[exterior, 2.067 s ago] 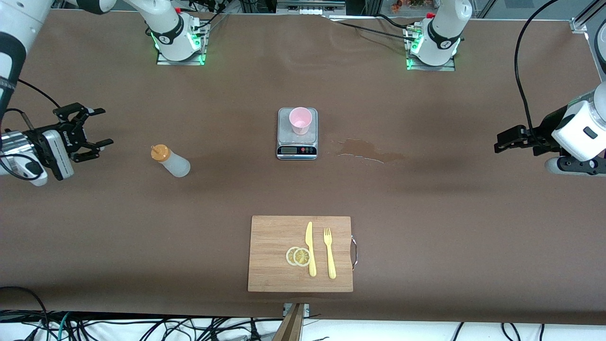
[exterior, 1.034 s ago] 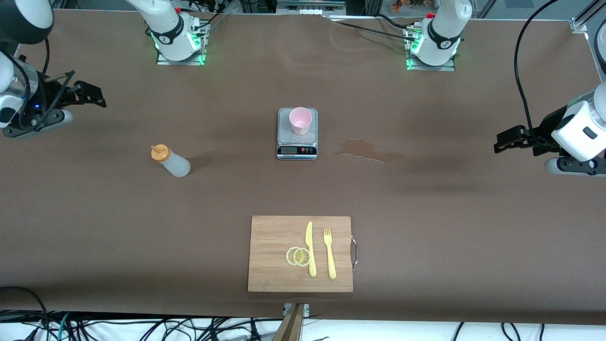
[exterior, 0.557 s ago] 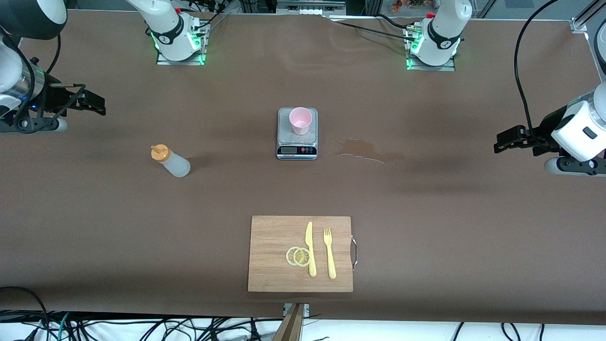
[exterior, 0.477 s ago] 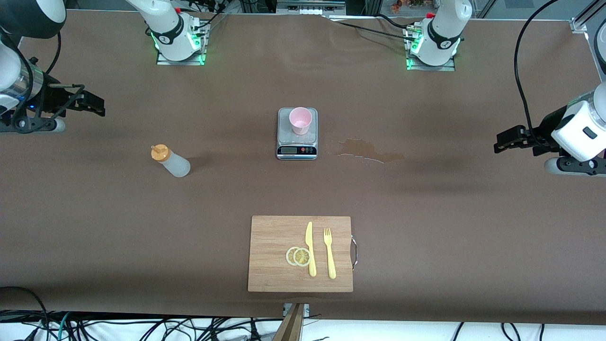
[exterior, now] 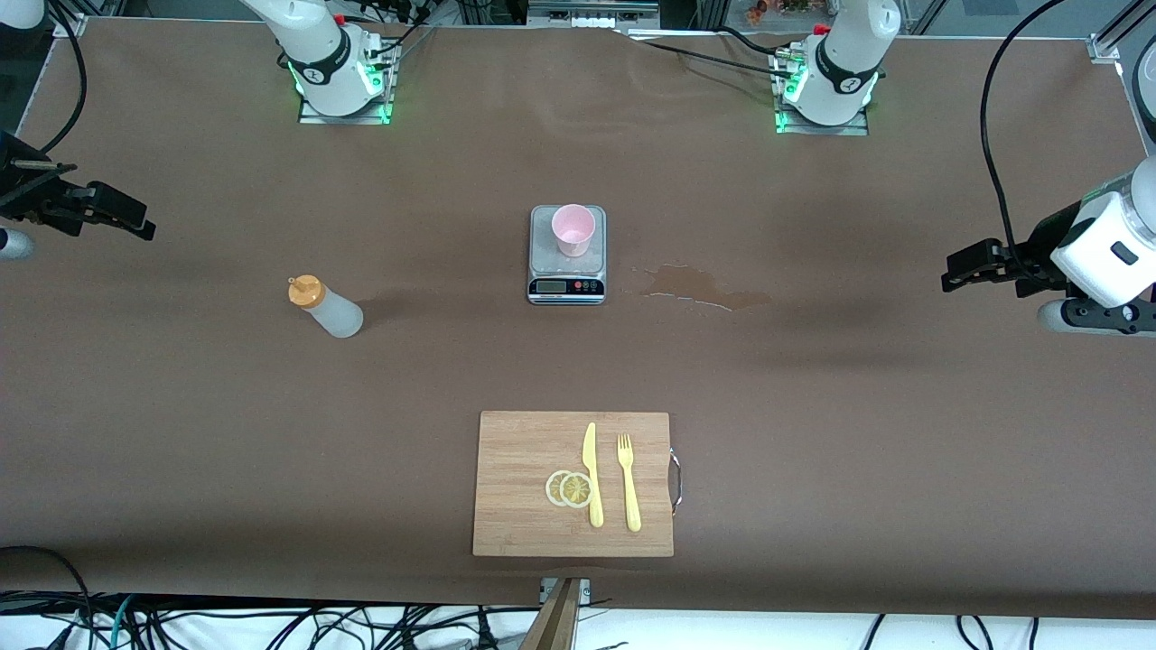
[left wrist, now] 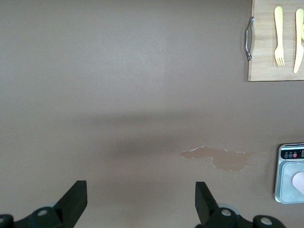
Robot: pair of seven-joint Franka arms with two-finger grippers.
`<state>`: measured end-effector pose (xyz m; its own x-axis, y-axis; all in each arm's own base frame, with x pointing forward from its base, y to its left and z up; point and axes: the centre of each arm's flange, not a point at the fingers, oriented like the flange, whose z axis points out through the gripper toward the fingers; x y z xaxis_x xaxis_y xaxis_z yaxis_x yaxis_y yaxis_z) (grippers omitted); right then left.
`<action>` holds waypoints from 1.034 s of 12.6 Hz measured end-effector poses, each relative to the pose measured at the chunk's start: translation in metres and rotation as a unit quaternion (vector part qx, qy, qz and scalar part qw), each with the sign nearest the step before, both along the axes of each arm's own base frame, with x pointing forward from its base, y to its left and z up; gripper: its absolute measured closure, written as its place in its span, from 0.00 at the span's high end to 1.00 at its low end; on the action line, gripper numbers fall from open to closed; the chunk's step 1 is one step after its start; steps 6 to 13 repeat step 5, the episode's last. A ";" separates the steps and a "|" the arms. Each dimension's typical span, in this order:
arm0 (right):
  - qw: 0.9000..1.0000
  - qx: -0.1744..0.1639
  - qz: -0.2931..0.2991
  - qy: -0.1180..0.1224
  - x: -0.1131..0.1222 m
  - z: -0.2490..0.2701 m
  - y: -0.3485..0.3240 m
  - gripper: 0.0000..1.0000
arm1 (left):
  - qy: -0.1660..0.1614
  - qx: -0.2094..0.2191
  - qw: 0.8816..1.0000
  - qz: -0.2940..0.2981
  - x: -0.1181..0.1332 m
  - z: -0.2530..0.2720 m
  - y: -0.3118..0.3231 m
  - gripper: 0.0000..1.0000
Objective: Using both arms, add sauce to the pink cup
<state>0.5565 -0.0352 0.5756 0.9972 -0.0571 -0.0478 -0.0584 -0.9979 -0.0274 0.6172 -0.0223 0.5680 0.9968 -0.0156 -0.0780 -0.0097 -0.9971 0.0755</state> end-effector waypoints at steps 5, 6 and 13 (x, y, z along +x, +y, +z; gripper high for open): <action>1.000 0.001 0.004 0.005 -0.001 -0.001 0.000 1.00 | 0.000 0.000 1.000 0.000 0.000 0.000 0.000 1.00; 1.000 0.001 0.004 0.005 -0.001 -0.001 0.000 1.00 | 0.000 0.000 1.000 0.000 0.000 0.000 0.000 1.00; 1.000 0.001 0.004 0.005 -0.001 -0.001 0.000 1.00 | 0.000 0.000 1.000 0.000 0.000 0.000 0.000 1.00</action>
